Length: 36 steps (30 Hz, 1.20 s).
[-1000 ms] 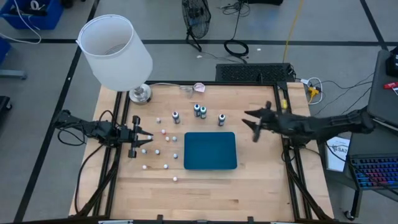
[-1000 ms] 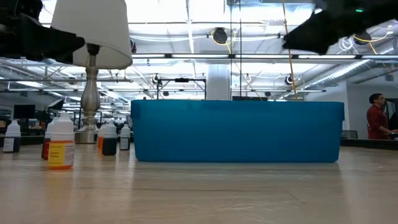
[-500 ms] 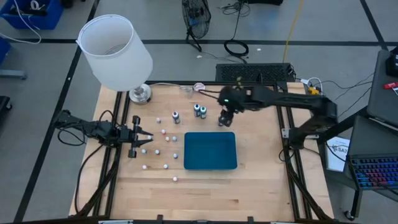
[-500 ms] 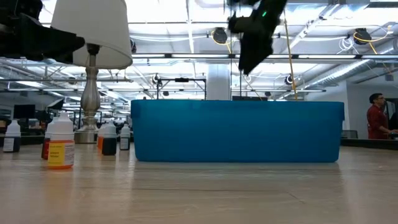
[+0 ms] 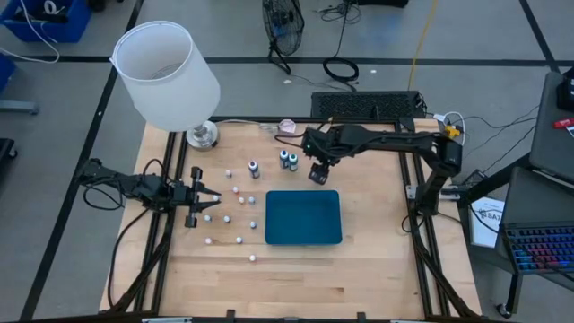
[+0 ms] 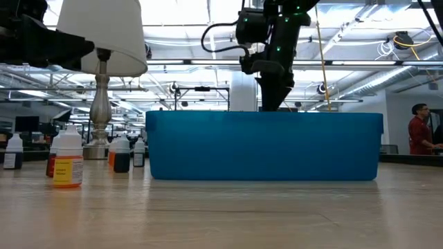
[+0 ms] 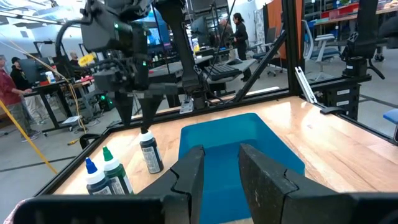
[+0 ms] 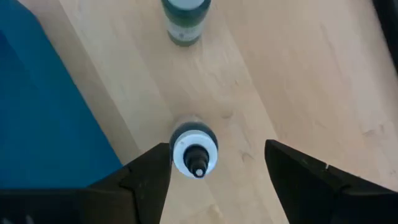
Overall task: Pick & Place food coloring
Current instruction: Put the large black food coloring bottle into the blue bin
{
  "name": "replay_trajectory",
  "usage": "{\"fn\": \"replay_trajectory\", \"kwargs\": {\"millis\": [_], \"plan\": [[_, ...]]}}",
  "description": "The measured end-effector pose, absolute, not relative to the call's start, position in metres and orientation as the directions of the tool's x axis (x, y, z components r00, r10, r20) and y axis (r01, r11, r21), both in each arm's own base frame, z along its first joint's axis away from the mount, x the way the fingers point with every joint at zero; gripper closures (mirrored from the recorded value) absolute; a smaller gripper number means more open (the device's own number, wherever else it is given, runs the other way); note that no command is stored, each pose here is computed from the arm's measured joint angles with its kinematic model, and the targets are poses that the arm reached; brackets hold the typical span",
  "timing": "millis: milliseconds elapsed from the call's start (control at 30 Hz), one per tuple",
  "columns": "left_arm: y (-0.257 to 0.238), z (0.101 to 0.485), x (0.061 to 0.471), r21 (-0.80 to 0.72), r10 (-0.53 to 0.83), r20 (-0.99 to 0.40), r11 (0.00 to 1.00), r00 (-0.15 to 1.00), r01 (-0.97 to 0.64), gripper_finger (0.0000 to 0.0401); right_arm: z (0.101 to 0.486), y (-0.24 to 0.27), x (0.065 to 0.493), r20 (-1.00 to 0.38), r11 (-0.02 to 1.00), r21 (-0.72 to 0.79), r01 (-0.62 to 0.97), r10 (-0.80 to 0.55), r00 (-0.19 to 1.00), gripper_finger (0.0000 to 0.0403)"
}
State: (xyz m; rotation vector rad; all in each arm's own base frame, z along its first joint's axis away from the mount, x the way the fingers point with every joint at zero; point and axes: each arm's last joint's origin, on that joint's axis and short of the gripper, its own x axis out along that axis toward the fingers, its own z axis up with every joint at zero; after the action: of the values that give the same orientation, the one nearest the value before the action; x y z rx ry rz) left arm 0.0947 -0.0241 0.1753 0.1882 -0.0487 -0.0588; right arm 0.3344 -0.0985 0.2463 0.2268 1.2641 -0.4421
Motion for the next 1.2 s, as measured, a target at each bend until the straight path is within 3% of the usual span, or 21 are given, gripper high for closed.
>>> {"fn": "replay_trajectory", "kwargs": {"millis": [433, 700, 1200], "plan": [[-0.024, 0.175, 0.095, 0.189, -0.063, 0.043, 0.981, 0.997, 0.054, 0.0295, 0.22, -0.091, 0.338, -0.966, 0.908, -0.087, 0.409, -0.177, 0.189, 0.0159], [-0.024, 0.175, 0.095, 0.188, -0.064, 0.043, 0.981, 0.997, 0.055, 0.0295, 0.203, -0.091, 0.337, -0.955, 0.916, -0.086, 0.392, -0.188, 0.231, 0.0159], [-0.024, 0.175, 0.095, 0.189, -0.063, 0.043, 0.981, 0.997, 0.054, 0.0295, 0.201, -0.092, 0.338, -0.949, 0.918, -0.088, 0.387, -0.196, 0.247, 0.0179]]}}
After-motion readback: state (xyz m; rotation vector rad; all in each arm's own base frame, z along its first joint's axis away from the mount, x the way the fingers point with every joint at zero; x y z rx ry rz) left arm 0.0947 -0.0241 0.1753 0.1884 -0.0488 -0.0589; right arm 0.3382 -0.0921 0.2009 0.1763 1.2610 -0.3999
